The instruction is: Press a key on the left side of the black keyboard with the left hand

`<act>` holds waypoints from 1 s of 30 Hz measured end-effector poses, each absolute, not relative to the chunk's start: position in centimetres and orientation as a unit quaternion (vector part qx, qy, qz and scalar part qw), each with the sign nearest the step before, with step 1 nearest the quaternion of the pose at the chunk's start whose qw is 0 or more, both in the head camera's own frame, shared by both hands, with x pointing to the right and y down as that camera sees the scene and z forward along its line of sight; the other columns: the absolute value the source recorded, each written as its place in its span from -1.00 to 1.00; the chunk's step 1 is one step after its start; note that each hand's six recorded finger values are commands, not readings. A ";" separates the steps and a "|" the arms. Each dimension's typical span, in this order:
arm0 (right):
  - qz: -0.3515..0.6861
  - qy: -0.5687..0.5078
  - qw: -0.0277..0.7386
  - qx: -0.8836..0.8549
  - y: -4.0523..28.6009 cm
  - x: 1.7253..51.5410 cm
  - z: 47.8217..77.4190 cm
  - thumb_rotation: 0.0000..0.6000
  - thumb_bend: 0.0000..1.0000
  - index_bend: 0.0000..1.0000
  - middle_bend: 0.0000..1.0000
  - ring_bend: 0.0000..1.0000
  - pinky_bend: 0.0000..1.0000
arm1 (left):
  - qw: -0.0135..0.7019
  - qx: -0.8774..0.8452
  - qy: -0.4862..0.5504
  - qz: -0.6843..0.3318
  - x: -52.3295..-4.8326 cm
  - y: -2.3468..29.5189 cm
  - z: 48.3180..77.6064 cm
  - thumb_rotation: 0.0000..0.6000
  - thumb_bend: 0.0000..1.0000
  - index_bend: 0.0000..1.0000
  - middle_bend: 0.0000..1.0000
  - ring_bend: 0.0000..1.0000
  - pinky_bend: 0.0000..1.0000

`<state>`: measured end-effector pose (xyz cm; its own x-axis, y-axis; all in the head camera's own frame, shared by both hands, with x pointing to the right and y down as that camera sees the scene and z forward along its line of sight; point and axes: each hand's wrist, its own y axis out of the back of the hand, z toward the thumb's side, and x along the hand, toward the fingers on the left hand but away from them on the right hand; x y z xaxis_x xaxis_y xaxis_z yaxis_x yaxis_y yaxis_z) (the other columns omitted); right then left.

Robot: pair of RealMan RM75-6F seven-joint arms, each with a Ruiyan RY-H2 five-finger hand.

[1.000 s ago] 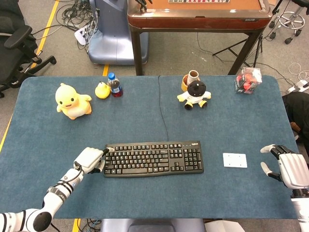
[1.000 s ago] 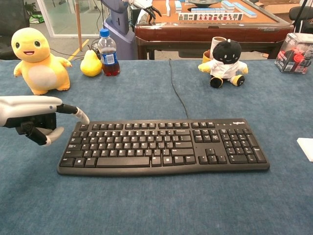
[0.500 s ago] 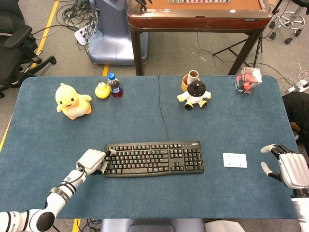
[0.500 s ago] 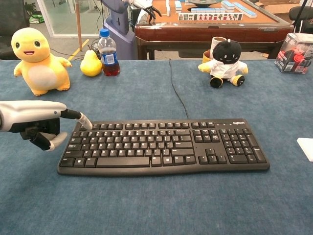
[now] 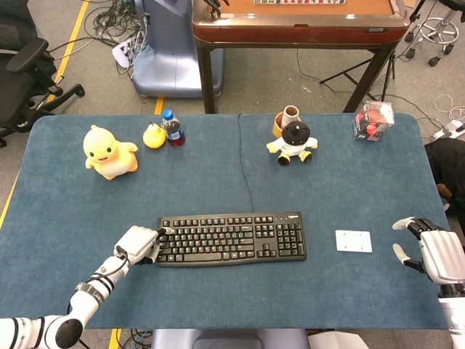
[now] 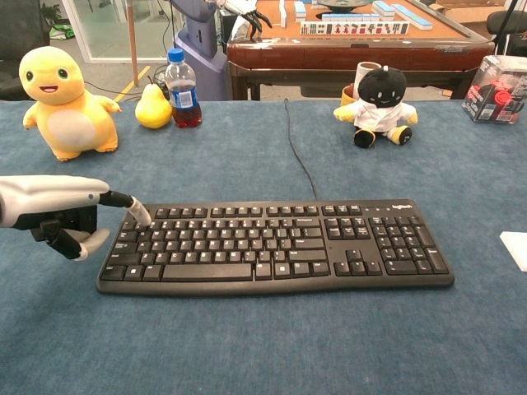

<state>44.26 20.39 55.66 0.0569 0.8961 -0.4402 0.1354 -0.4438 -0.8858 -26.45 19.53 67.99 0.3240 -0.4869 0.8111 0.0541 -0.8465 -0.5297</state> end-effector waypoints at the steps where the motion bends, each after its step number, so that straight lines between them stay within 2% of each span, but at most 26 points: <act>1: 0.557 -0.402 0.341 -0.642 20.4 44.3 55.7 1.00 -0.37 -0.13 -0.16 -0.29 0.12 | 0.240 -0.777 0.139 -0.565 -26.5 19.5 68.0 1.00 0.28 -0.60 1.00 1.00 1.00; 22: 0.558 -0.402 0.340 -0.641 20.4 44.3 55.7 1.00 -0.37 -0.13 -0.16 -0.29 0.12 | 0.239 -0.770 0.133 -0.577 -26.8 19.8 68.5 1.00 0.28 -0.60 1.00 1.00 1.00; 30: 0.558 -0.403 0.340 -0.641 20.4 44.4 55.7 1.00 -0.37 -0.13 -0.16 -0.29 0.12 | 0.251 -0.767 0.156 -0.569 -26.9 18.9 67.1 1.00 0.27 -0.60 1.00 1.00 1.00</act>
